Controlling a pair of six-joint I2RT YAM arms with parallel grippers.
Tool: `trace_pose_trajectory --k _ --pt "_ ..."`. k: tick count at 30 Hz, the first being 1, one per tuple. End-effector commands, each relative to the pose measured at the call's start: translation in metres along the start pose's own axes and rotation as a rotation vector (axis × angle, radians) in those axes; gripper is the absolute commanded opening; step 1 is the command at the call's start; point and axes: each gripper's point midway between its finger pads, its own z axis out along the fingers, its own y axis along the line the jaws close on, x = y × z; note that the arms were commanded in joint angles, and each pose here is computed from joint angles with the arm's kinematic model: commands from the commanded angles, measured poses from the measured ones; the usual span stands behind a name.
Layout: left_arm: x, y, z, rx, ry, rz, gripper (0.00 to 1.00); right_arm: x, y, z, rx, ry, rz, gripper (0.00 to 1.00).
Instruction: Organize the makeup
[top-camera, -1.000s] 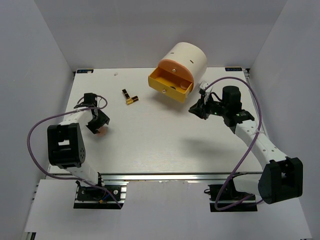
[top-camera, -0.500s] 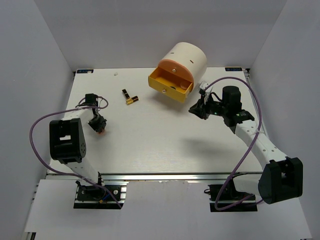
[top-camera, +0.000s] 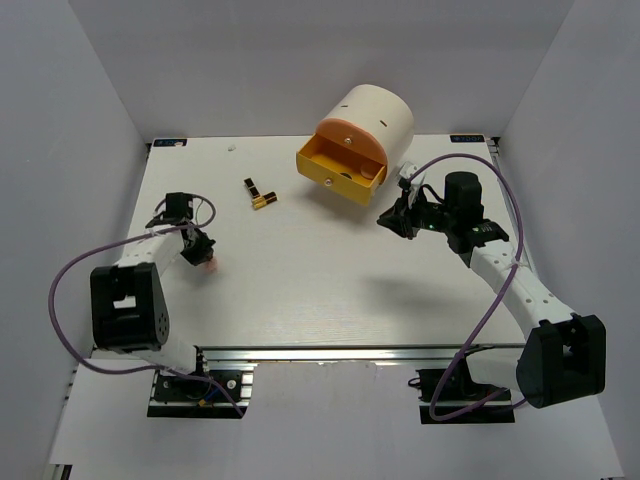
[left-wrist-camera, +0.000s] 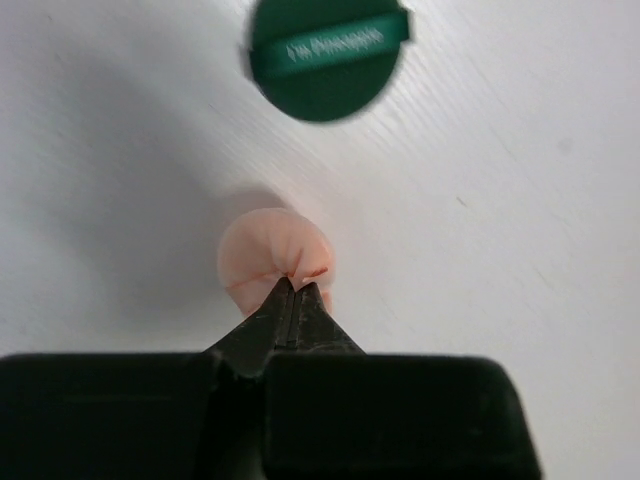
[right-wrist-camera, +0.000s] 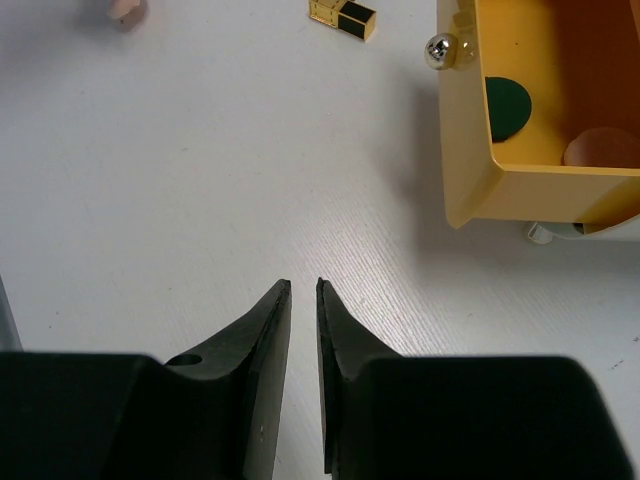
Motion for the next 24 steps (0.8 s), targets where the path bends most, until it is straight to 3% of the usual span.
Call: trace_pose_trajectory --k 1,10,19,24 --pt "-0.007 -0.029 -0.039 0.181 -0.057 -0.038 0.0 -0.023 -0.003 -0.001 -0.004 -0.053 -0.029 0.22" --pt "-0.01 -0.107 -0.096 0.573 -0.06 -0.11 0.0 -0.026 -0.004 0.001 -0.012 -0.064 -0.022 0.23" --pt "0.002 -0.226 -0.159 0.871 -0.047 -0.011 0.0 -0.023 0.0 -0.001 -0.014 -0.064 -0.016 0.22" --pt "0.014 -0.271 -0.178 0.985 -0.033 0.031 0.0 -0.022 0.002 -0.003 -0.007 -0.064 -0.018 0.22"
